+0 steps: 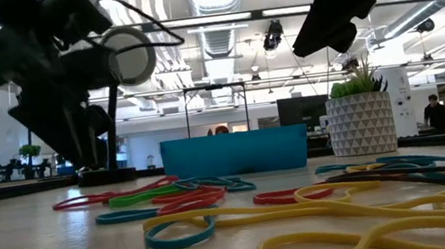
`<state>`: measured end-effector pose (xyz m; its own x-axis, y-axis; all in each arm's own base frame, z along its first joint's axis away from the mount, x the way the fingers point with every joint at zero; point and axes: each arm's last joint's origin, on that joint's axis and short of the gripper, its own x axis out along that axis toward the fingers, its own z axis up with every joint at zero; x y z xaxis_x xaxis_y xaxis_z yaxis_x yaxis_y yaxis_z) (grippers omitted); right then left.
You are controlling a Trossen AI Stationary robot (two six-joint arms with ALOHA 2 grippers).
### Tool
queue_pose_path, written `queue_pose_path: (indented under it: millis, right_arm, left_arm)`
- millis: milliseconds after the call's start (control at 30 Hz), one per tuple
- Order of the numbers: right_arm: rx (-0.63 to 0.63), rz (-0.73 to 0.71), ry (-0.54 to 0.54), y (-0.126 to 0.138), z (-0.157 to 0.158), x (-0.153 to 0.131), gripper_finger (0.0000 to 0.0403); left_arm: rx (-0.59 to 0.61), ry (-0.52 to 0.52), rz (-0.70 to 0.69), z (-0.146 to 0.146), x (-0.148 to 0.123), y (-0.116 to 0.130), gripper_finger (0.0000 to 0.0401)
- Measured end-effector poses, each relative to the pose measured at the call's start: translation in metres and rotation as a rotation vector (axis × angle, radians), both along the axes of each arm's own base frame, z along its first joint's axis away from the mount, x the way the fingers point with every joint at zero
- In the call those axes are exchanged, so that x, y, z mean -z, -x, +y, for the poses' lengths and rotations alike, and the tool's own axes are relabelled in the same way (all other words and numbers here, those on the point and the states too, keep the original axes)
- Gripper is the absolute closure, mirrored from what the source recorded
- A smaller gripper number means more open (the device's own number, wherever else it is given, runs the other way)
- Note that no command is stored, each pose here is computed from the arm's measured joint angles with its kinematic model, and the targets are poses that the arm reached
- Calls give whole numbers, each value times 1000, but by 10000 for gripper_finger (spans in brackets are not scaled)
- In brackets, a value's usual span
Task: Pick and place rubber bands into bin
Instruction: Put the red rubber band into the blue bin
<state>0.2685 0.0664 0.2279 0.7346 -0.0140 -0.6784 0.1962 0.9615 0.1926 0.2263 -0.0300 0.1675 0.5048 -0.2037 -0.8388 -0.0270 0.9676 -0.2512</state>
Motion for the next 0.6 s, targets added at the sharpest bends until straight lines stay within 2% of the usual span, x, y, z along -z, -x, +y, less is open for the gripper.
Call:
queue_pose_path:
  millis: [333,600]
  right_arm:
    - [5,-1,-1,0,0,0,346]
    - [5,-2,-2,0,0,0,346]
  left_arm:
    - [-22,-43,127,0,28,-5,263]
    - [-53,-53,165,0,38,-8,269]
